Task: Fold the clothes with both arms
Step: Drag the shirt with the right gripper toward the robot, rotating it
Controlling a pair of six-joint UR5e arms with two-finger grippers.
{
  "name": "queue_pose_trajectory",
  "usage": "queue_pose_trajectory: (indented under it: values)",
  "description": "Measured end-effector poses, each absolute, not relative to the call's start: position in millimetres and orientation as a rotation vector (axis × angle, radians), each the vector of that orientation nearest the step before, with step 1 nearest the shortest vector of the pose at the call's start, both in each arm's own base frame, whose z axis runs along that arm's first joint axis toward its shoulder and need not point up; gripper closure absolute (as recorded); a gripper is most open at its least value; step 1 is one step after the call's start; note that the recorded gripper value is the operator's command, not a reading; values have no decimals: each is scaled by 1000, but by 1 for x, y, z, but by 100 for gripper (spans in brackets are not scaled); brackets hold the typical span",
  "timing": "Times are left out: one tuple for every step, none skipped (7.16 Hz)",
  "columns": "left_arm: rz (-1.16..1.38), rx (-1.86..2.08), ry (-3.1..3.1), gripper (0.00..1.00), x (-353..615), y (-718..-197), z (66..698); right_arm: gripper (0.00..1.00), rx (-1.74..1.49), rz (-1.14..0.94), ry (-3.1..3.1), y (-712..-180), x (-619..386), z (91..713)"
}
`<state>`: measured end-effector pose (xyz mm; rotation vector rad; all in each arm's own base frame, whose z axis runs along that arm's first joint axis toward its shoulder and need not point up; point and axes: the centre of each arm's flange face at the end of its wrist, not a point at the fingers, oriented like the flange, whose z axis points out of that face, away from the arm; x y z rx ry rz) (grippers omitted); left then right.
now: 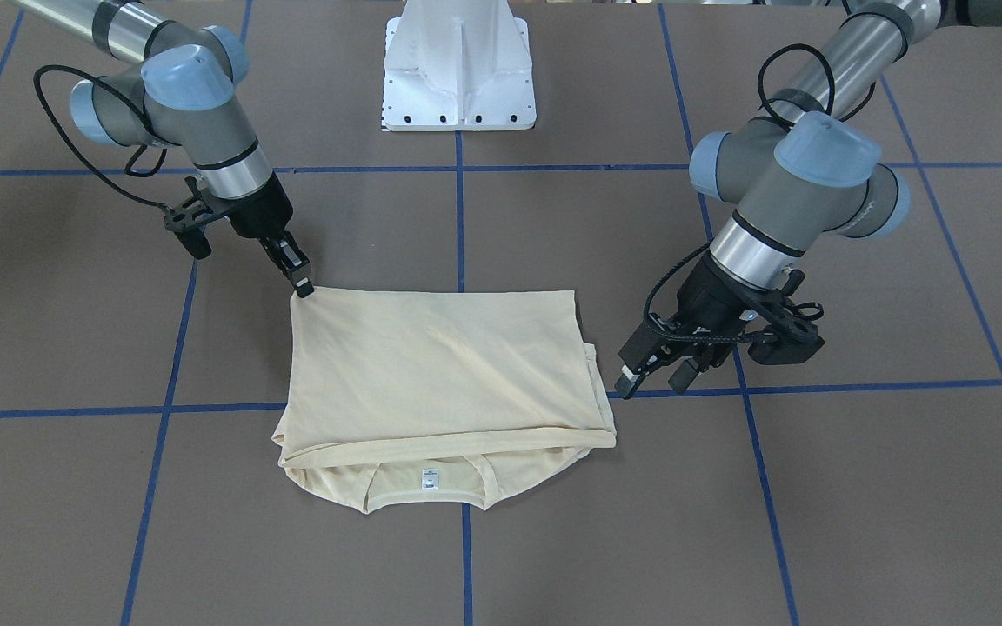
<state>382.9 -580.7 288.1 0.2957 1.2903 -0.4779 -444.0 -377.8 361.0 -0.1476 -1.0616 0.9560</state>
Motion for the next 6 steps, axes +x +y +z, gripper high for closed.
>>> queue_pose_trajectory:
  values:
    - [-465, 309, 1320, 0, 377, -573, 272, 100, -200, 926, -1081, -340, -438, 350]
    - [-450, 316, 1345, 0, 372, -564, 260, 88, -281, 867, -1105, -287, -445, 329]
    - [-430, 313, 1363, 0, 372, -554, 252, 1, -351, 789, -1122, -236, -456, 311]
    - [-423, 294, 1381, 1, 375, -542, 247, 0, -395, 731, -1128, -199, -464, 300]
    - [-438, 254, 1395, 1, 376, -533, 245, 0, -410, 711, -1138, -186, -463, 293]
    - [-450, 199, 1392, 1, 381, -519, 248, 0, -411, 717, -1164, -191, -453, 282]
